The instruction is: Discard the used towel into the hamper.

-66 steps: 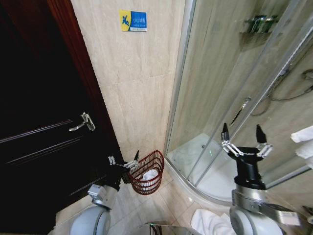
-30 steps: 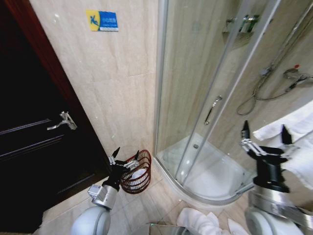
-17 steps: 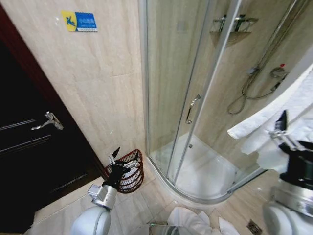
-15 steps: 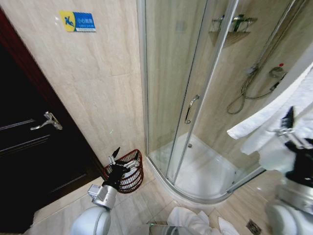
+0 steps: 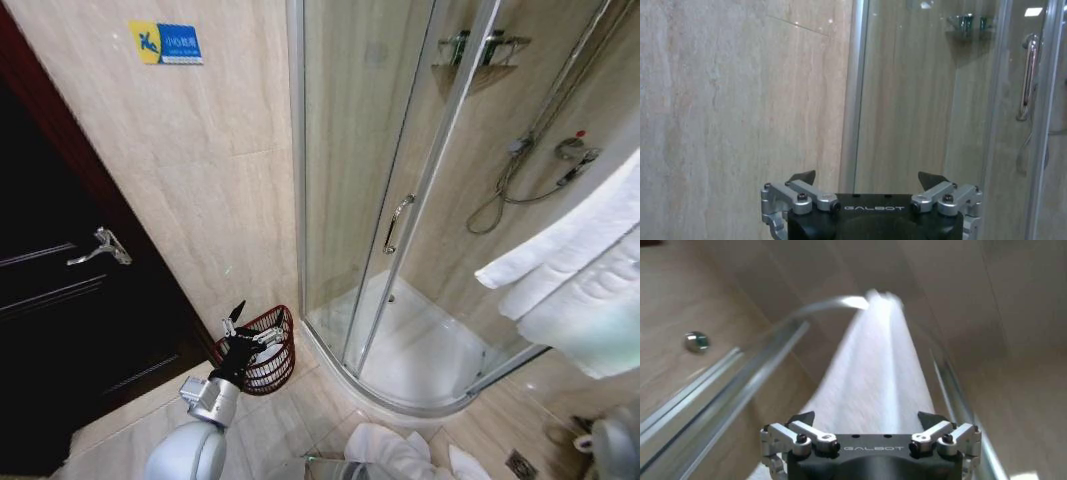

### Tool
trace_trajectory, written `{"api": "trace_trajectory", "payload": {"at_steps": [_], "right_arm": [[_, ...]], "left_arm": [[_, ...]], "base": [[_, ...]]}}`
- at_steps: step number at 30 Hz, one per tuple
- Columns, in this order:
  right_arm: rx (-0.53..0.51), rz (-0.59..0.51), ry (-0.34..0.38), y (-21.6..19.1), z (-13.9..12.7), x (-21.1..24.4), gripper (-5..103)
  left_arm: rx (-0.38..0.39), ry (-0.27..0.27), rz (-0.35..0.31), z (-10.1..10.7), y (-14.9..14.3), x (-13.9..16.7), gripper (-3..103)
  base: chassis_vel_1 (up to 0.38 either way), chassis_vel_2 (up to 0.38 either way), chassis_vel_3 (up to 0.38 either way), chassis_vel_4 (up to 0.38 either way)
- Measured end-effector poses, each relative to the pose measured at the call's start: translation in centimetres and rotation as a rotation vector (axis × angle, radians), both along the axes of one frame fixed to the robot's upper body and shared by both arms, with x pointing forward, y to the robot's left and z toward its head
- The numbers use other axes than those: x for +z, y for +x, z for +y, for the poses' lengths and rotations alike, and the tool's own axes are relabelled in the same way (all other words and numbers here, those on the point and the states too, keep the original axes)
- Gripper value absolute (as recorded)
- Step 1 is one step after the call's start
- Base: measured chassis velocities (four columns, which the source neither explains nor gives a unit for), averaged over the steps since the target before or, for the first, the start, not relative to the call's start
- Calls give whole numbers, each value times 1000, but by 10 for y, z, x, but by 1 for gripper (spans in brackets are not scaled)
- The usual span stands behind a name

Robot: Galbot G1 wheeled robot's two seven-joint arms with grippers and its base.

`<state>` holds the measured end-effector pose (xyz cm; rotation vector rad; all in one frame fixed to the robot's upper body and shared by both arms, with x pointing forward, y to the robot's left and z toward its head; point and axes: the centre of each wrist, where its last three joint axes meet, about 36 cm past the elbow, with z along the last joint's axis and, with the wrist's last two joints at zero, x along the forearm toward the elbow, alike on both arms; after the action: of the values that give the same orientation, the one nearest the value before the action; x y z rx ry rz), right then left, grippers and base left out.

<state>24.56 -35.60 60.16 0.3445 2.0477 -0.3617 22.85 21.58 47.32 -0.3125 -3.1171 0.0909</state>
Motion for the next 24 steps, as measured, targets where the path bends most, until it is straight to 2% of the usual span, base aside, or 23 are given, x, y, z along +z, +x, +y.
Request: {"api": "trace_trajectory", "payload": {"at_steps": [1, 4, 7, 11, 14, 18, 19, 21, 24], "right_arm": [[54, 26, 65, 2, -3, 9, 100], [76, 19, 85, 5, -9, 24, 100], [49, -4, 88, 3, -19, 45, 100], [31, -12, 136, -6, -30, 66, 100], [72, 2, 148, -7, -32, 70, 100], [251, 30, 197, 2, -26, 82, 100], [251, 30, 197, 2, -26, 82, 100], [370, 65, 238, 8, -22, 93, 100], [393, 96, 236, 16, -22, 100, 100]], "left_arm": [[0, 0, 0, 0, 0, 0, 100], [0, 0, 0, 0, 0, 0, 100], [0, 0, 0, 0, 0, 0, 100], [0, 0, 0, 0, 0, 0, 100], [0, 0, 0, 0, 0, 0, 100], [0, 0, 0, 0, 0, 0, 100], [0, 0, 0, 0, 0, 0, 100], [0, 0, 0, 0, 0, 0, 100], [0, 0, 0, 0, 0, 0, 100]], "base": [[0, 0, 0, 0], [0, 0, 0, 0], [0, 0, 0, 0], [0, 0, 0, 0], [0, 0, 0, 0], [0, 0, 0, 0], [0, 0, 0, 0], [0, 0, 0, 0], [0, 0, 0, 0]]}}
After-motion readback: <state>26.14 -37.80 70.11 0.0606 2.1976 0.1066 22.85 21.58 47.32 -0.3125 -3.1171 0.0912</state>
